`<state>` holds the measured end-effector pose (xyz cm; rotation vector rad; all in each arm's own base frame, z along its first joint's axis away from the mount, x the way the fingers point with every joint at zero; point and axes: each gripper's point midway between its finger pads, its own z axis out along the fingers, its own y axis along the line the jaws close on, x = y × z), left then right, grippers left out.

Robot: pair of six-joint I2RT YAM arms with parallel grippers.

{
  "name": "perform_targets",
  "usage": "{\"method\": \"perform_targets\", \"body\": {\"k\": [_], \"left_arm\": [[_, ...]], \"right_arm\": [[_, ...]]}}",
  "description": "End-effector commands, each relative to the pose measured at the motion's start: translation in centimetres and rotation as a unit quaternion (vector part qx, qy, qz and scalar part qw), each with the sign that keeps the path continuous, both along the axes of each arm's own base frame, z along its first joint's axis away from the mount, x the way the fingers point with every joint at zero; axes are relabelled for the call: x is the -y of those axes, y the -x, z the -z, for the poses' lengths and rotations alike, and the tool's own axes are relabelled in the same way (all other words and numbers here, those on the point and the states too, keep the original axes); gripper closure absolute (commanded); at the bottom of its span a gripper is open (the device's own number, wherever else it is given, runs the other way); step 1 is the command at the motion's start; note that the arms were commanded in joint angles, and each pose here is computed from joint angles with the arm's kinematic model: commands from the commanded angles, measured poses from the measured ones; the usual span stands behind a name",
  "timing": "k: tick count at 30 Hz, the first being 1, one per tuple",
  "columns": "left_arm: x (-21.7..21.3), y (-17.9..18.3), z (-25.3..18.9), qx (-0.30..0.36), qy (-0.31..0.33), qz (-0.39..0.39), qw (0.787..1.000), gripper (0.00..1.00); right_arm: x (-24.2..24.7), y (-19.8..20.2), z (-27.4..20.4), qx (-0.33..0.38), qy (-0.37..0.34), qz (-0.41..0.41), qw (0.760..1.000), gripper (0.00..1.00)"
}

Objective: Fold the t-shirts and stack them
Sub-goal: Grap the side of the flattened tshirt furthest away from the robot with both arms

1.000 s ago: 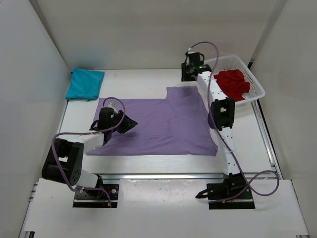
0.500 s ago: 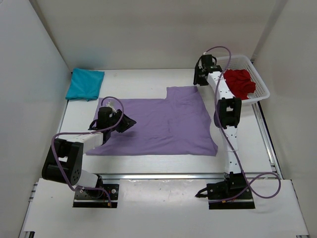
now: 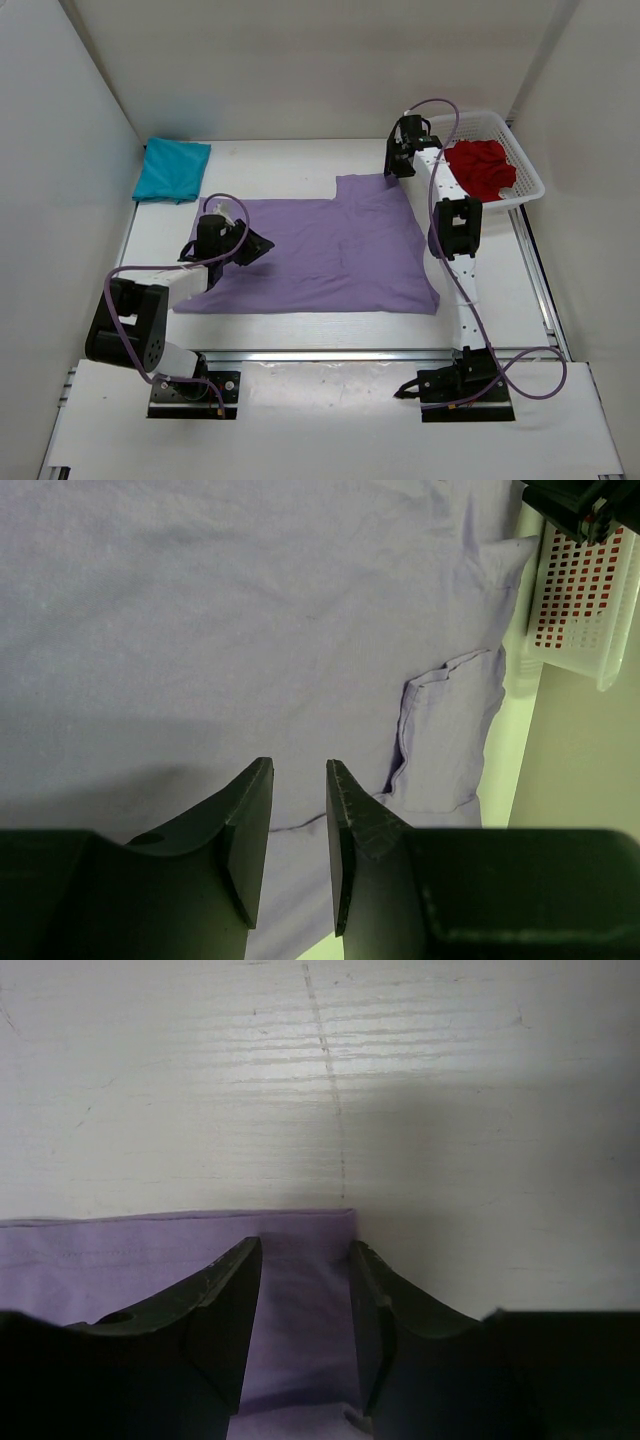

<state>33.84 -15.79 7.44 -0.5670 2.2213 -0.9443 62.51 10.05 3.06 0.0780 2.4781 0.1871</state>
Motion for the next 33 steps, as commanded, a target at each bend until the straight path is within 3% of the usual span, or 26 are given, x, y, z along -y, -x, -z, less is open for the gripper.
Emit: {"method": "perform_targets", "body": {"k": [1,7,11,13,18,24,33], "left_arm": [[-0.1,-1.9,-2.2,0.035,0.002,-0.008,0.999,0.62],[-1.7,-3.4,-2.3,0.036,-0.014,-0.036,0.999,0.63],[-3.9,-4.7,-2.0,0.031,-0.018,-0.067,0.997,0.63],[-5.3,-5.4,-1.7,0.023,-0.031,-0.086,0.996,0.63],[-11.5,-10.3,-2.3,0.025,-0.070,-0.157,0.985,0.63],[-17.9,-15.0,-1.6,0.002,-0.136,-0.202,0.970,0.60],[-20.9,-18.6,1.5,-0.059,-0.220,-0.192,0.955,0.55]], "right_arm": [[-0.1,-1.1,-0.9,0.024,-0.011,0.002,1.000,0.61],[0.2,-1.4,-0.8,0.025,-0.025,0.004,0.999,0.78],[-0.5,-1.3,-0.6,0.022,-0.043,-0.006,0.999,0.95],[-0.6,-2.0,-2.5,0.045,-0.036,-0.004,0.998,1.00],[-1.7,-1.9,-7.2,0.080,-0.035,-0.028,0.996,1.00],[-3.2,0.4,-9.8,0.069,-0.018,-0.062,0.996,1.00],[-5.6,2.3,-11.4,0.067,-0.019,-0.102,0.992,1.00]]}}
